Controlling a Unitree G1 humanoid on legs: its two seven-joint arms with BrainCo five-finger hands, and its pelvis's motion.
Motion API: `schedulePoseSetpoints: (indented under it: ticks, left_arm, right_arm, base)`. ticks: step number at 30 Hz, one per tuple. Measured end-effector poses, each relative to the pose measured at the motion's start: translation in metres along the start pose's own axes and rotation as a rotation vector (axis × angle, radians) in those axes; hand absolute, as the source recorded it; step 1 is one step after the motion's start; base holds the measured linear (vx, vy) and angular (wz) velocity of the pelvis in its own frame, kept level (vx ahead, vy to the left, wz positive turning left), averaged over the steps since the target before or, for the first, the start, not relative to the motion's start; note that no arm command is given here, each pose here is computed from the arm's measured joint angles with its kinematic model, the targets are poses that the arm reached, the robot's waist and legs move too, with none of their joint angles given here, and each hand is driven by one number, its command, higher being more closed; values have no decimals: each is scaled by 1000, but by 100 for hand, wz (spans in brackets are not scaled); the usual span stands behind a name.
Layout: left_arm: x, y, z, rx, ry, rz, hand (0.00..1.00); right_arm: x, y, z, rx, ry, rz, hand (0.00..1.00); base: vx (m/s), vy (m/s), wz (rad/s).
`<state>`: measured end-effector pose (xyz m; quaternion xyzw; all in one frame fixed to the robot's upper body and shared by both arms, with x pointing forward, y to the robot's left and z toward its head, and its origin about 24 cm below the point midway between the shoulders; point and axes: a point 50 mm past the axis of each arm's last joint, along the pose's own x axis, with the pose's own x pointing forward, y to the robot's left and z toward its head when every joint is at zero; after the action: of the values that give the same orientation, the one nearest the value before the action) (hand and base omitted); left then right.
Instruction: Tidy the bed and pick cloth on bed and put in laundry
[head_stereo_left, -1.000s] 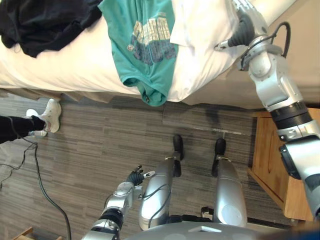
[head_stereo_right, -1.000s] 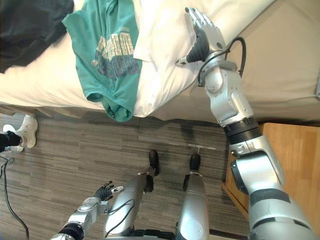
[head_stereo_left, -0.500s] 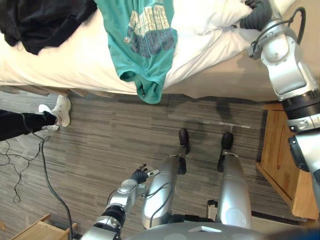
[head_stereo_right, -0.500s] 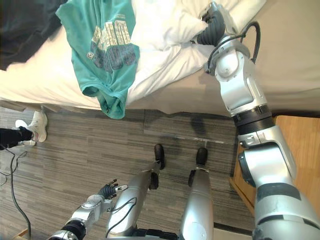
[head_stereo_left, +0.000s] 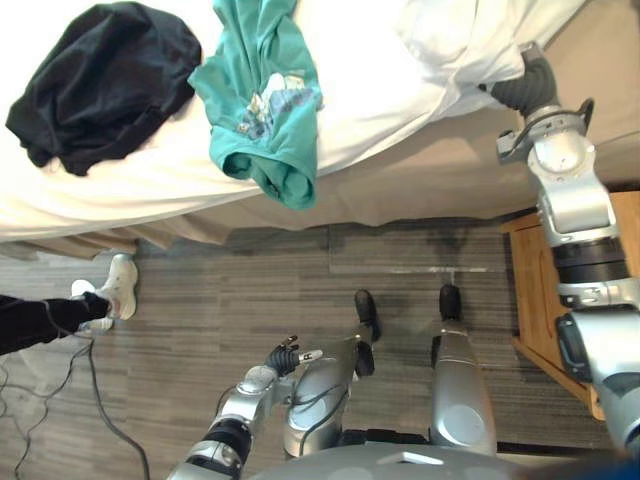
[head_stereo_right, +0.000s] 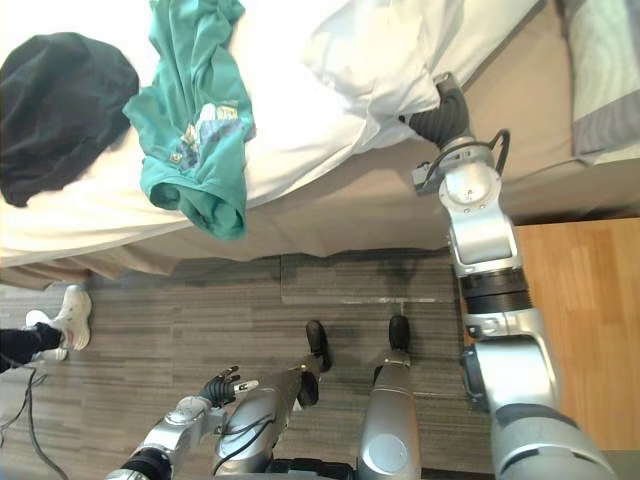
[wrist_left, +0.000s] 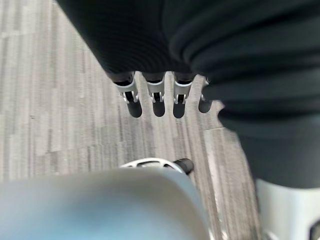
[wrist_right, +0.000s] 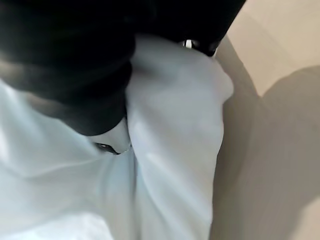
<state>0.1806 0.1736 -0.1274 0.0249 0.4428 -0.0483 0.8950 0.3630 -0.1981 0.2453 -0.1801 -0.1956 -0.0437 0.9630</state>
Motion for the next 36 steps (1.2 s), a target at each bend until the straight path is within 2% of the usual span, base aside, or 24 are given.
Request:
schedulePoseSetpoints:
  ticks: [8,10,11,12,14,15,19,23,24,29,36]
  left_arm:
    - [-5,11,-16,-22,42,39,0]
    - [-9,17,-25,-22,65,53,0]
    - [-12,21,-36,2,101,68,0]
    - [-13,22,-38,5,107,70,0]
    - [-19,23,-56,1,156,77,0]
    - [-20,23,-58,1,162,78,0]
    - [-26,19,-79,-3,222,82,0]
    - [-34,16,-96,-29,265,102,0]
    - [-35,16,-99,-31,275,108,0]
    - [-41,15,-111,-23,314,117,0]
    - [-44,19,-115,-23,342,134,0]
  right_arm:
    - [-42,39,-61,333,194,-58,0]
    - [-64,48,-85,431,281,-127,0]
    - [-93,45,-113,457,380,-225,0]
    - [-98,44,-118,460,397,-243,0]
    - [-147,43,-156,448,555,-341,0]
    - [-153,43,-160,443,572,-349,0]
    - [-219,43,-190,400,748,-455,0]
    - [-252,44,-202,372,859,-539,0]
    - [-258,41,-203,362,875,-564,100]
    - [-254,22,-196,351,813,-636,100]
    - [-164,-2,-133,415,379,-418,100]
  base:
    - [78,7,-23]
    - [99,-2,-31]
    - [74,-3,-27]
    - [68,-6,-27]
    - [51,-16,-30]
    - [38,-26,-29]
    - [13,-36,-19]
    - [-11,-46,-3]
    - [8,-33,4]
    - [27,-35,1]
    - [27,-44,2]
